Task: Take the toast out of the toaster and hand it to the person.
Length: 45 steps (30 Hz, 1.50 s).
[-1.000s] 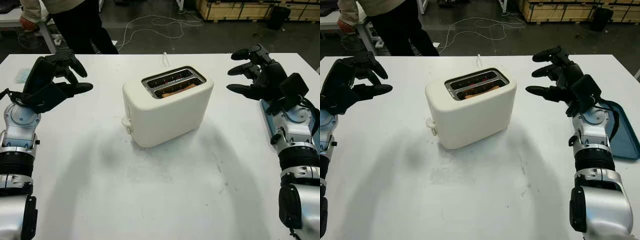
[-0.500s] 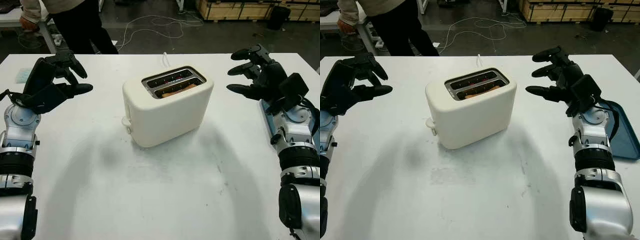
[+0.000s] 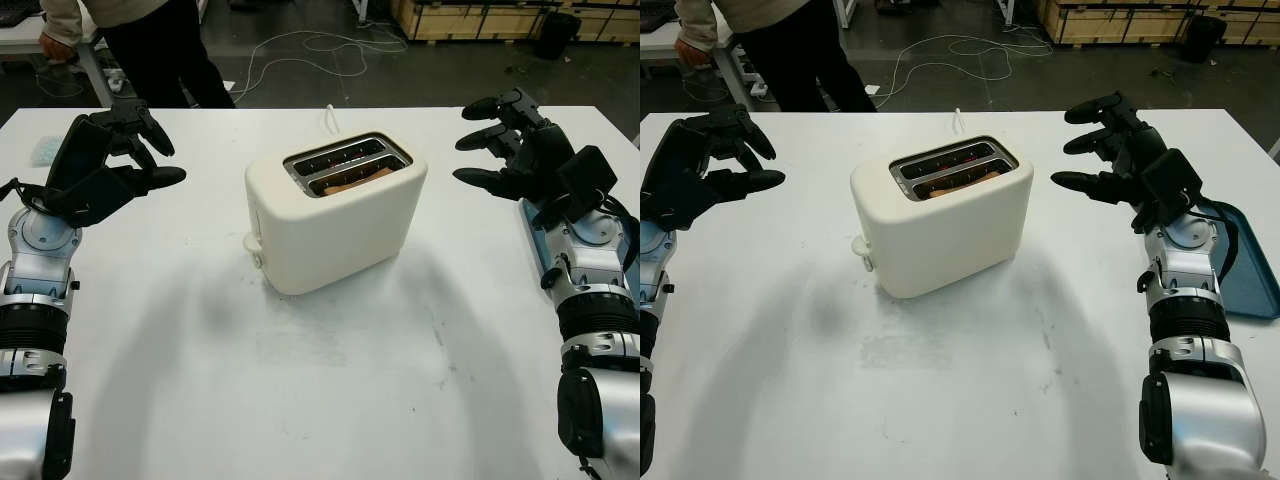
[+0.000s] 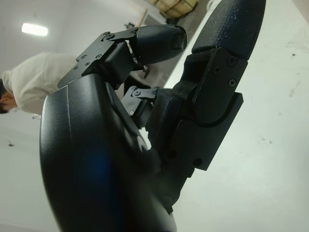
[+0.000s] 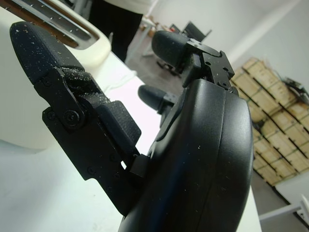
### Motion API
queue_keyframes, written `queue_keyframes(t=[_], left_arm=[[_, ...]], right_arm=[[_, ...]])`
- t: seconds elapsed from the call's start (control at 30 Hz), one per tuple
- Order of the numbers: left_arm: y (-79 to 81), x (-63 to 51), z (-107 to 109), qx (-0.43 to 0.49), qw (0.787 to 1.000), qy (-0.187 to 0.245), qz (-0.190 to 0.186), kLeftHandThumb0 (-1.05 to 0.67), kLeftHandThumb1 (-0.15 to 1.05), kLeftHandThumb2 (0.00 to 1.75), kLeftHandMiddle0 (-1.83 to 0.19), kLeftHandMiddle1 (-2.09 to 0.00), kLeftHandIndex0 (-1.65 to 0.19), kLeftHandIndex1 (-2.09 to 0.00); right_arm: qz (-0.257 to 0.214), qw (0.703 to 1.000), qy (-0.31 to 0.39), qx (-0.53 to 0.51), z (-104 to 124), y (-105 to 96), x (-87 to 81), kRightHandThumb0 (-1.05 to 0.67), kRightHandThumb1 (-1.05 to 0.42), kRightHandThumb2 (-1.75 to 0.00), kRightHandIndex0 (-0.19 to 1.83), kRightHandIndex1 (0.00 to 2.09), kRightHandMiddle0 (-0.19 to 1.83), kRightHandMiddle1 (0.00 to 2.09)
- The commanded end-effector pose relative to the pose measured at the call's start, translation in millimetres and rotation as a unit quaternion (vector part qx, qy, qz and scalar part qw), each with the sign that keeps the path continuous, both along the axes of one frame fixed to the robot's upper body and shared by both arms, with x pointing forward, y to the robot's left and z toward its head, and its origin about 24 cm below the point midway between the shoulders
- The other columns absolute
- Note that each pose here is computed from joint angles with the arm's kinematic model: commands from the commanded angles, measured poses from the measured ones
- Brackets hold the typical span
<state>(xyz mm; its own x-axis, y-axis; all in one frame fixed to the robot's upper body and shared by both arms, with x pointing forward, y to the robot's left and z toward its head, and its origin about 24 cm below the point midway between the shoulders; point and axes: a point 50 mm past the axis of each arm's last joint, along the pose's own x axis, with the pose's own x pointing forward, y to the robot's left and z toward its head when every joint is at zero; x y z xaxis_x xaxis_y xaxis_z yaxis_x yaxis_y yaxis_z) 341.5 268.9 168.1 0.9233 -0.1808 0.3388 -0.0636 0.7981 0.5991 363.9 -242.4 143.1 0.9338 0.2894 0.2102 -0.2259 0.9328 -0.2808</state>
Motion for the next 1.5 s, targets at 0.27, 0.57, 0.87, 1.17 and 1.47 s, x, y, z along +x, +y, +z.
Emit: queue_keyframes(t=[0.27, 0.57, 0.87, 1.17, 1.47], left_arm=[[-3.1, 1.5, 7.0, 0.005, 1.0, -0.008, -0.003, -1.05, 0.85, 0.01, -0.69, -1.53, -0.64, -1.52], [-2.2, 1.4, 5.4, 0.003, 1.0, -0.006, -0.003, -1.05, 0.85, 0.0, -0.68, -1.52, -0.61, -1.53], [-2.5, 1.1, 4.5, -0.004, 1.0, -0.006, -0.005, -1.05, 0.84, 0.0, -0.67, -1.54, -0.62, -1.53], [-2.2, 0.9, 4.4, -0.001, 1.0, -0.008, -0.005, -1.05, 0.85, 0.0, -0.68, -1.53, -0.62, -1.52], [-2.3, 1.3, 4.5, -0.003, 1.0, -0.006, -0.004, -1.05, 0.85, 0.0, -0.69, -1.51, -0.62, -1.52]], right_arm=[[-0.001, 1.0, -0.009, -0.002, 3.6, 0.1, -0.4, -1.05, -0.62, 0.0, 0.0, 1.5, 0.06, 1.34], [-0.001, 1.0, -0.012, -0.001, 3.1, -0.4, -0.6, -1.05, -0.62, 0.0, 0.0, 1.5, 0.06, 1.34], [-0.001, 1.0, -0.008, 0.001, 2.2, -1.1, -0.4, -1.05, -0.63, -0.01, 0.0, 1.51, 0.07, 1.34], [0.002, 1.0, -0.011, 0.005, 2.3, -0.7, -0.7, -1.05, -0.63, 0.0, 0.0, 1.52, 0.07, 1.33], [0.001, 1.0, -0.011, 0.004, 2.1, -1.1, -0.8, -1.05, -0.62, 0.0, 0.0, 1.51, 0.07, 1.33]])
